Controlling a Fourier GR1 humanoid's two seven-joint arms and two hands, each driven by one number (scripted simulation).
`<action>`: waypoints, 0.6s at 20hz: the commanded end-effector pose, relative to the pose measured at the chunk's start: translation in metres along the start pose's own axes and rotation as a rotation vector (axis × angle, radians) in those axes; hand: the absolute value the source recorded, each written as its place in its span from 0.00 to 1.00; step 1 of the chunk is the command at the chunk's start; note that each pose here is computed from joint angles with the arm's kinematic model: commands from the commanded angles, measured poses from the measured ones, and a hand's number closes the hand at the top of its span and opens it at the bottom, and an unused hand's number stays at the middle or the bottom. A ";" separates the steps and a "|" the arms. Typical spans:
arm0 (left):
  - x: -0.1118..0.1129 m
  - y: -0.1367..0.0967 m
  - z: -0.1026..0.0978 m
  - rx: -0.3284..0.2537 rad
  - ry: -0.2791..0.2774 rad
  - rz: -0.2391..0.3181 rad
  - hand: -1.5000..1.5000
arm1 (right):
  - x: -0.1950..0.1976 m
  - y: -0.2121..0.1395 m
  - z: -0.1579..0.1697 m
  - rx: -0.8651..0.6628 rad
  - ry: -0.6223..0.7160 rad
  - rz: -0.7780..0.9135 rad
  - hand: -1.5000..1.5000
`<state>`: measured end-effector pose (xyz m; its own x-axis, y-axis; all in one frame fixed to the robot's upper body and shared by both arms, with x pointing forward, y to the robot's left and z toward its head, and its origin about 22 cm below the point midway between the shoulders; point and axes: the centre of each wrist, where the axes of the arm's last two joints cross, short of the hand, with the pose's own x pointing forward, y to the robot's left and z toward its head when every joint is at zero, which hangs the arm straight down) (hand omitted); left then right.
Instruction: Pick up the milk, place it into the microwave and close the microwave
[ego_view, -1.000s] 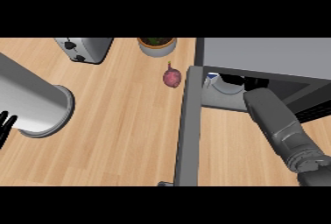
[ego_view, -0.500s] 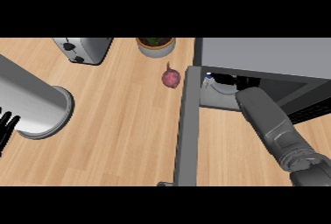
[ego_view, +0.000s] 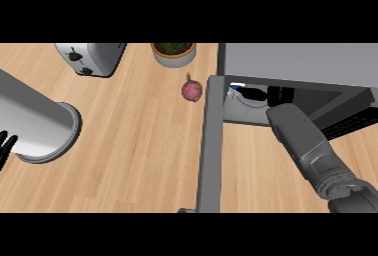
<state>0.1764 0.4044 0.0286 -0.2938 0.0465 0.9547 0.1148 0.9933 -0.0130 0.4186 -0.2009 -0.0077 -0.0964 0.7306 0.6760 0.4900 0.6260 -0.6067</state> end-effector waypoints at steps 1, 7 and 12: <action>0.000 0.001 0.000 0.010 -0.020 -0.008 0.00 | -0.004 0.000 0.003 -0.018 -0.008 -0.045 0.00; 0.005 -0.002 0.013 0.024 -0.010 -0.014 0.00 | -0.024 -0.003 0.019 0.046 -0.001 -0.106 0.00; -0.003 -0.008 0.032 0.017 0.003 0.005 0.00 | -0.018 0.006 0.027 0.090 -0.007 -0.276 0.00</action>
<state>0.1592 0.3941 0.0242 -0.2986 0.0394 0.9536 0.0906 0.9958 -0.0128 0.4058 -0.2131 -0.0259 -0.1706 0.6198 0.7660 0.4139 0.7506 -0.5151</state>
